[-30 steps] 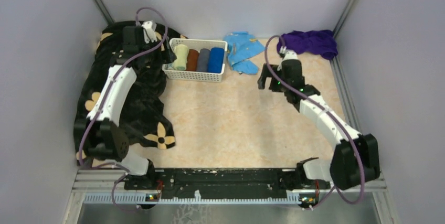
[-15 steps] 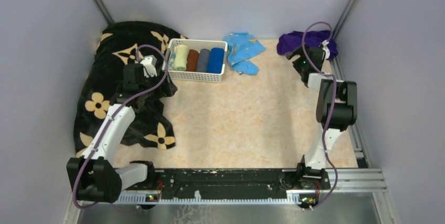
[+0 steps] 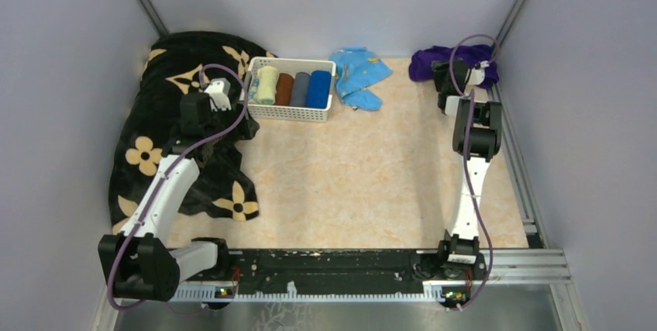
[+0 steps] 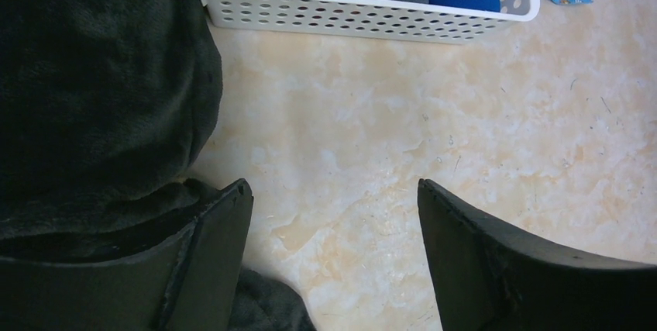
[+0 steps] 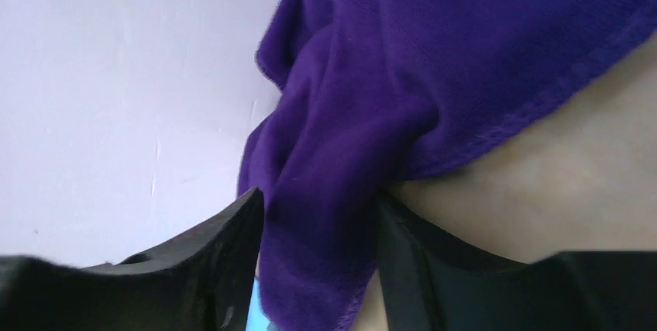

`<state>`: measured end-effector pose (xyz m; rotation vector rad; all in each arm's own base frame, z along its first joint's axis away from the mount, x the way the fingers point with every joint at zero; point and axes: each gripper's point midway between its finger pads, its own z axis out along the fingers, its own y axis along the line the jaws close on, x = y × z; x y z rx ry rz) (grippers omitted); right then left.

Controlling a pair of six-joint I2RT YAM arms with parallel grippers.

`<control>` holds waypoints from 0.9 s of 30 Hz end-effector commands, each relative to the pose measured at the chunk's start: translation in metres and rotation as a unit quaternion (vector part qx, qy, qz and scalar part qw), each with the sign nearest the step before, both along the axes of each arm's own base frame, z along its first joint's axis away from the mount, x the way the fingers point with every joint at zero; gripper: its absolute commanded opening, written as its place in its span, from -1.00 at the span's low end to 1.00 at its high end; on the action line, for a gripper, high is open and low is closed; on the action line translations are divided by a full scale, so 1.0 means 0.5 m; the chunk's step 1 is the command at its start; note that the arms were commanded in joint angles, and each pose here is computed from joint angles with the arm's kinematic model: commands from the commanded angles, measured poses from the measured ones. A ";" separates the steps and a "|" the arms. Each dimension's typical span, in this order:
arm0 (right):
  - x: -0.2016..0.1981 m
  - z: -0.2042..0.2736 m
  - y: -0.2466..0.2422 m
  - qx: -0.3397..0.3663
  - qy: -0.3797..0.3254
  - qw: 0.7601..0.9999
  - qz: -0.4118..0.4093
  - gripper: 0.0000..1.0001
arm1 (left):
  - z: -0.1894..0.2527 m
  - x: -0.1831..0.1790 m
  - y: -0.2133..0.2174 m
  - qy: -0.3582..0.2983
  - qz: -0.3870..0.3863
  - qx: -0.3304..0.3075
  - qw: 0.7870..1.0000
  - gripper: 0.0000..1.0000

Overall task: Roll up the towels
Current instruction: Move the towel to the center of the board.

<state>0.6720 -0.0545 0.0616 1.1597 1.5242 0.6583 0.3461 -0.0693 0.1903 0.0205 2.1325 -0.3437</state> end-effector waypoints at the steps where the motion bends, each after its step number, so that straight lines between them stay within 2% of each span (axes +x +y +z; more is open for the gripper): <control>1: 0.018 -0.040 -0.019 0.035 -0.003 0.999 -0.032 -0.22 | -0.001 0.006 -0.019 -0.008 -0.030 -0.008 1.000 0.63; 3: 0.001 -0.026 -0.007 0.030 -0.006 0.999 -0.018 -0.71 | -0.001 0.004 -0.029 -0.006 -0.042 -0.015 0.999 0.58; 4: -0.017 -0.019 -0.001 0.025 -0.005 1.000 -0.012 -0.90 | 0.002 0.003 -0.034 -0.005 -0.047 -0.021 0.999 0.57; 5: -0.036 -0.003 0.003 0.018 -0.005 1.000 -0.006 -1.00 | 0.006 0.000 -0.040 -0.005 -0.053 -0.028 0.998 0.56; 10: -0.179 0.064 0.060 0.003 0.004 0.999 0.047 -1.00 | 0.039 -0.013 -0.069 -0.022 -0.078 -0.062 0.995 0.54; 15: -0.373 0.096 0.158 -0.014 0.042 0.992 0.119 -1.00 | 0.040 -0.037 -0.105 0.000 -0.098 -0.092 0.991 0.55; 16: -0.426 0.073 0.191 -0.019 0.064 0.988 0.141 -1.00 | 0.036 -0.045 -0.115 0.009 -0.102 -0.098 0.990 0.55; 22: -0.655 0.089 0.361 -0.056 0.100 0.956 0.269 -1.00 | -0.002 -0.108 -0.211 0.054 -0.149 -0.107 0.981 0.56; 27: -0.786 0.138 0.523 -0.078 0.073 0.928 0.358 -1.00 | -0.031 -0.158 -0.257 0.086 -0.158 -0.120 0.976 0.57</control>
